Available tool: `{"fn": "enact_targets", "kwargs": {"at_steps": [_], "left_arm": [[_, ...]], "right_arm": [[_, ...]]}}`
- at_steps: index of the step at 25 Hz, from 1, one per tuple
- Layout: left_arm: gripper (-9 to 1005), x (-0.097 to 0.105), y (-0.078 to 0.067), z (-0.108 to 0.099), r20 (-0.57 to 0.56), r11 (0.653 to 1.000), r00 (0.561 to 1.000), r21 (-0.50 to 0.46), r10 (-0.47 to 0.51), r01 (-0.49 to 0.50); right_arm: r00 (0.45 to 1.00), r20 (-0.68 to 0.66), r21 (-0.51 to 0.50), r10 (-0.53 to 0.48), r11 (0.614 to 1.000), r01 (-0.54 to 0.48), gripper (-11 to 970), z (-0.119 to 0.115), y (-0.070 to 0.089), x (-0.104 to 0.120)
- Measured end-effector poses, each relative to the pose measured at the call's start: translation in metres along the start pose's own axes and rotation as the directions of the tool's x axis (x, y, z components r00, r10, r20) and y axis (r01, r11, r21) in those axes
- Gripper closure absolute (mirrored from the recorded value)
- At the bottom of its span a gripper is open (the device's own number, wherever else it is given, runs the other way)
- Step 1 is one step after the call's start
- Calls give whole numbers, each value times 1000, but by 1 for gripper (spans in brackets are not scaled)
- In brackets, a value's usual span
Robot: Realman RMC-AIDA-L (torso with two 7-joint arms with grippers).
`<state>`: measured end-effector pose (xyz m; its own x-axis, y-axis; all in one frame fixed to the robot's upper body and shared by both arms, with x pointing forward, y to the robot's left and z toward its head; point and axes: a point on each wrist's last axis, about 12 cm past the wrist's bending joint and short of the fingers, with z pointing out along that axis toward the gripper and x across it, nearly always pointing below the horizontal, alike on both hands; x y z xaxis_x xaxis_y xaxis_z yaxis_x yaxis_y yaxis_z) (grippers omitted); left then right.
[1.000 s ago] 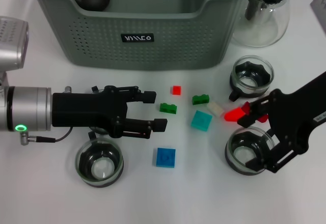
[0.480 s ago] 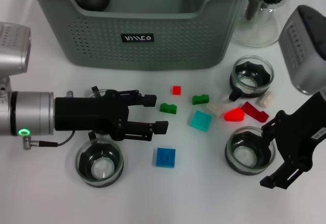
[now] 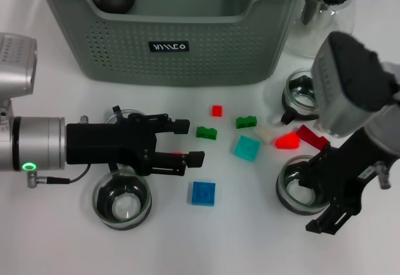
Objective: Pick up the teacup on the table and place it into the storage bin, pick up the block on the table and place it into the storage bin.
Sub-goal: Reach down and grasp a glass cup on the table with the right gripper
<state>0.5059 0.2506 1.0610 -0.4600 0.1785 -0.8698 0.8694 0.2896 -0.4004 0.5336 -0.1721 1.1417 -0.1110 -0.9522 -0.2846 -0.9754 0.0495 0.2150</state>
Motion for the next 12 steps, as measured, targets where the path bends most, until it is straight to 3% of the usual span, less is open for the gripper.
{"fn": "enact_targets", "kwargs": {"at_steps": [7,12], "left_arm": [[157,2,-1,0,1,1000,1000,-1,-4,4],[157,2,-1,0,1,1000,1000,0,-4,4]], "right_arm": [[999,-43,29,-8,1000,9,127,10,-3,0],[998,-56,26,-14,1000,15,223,16,-4,0]]}}
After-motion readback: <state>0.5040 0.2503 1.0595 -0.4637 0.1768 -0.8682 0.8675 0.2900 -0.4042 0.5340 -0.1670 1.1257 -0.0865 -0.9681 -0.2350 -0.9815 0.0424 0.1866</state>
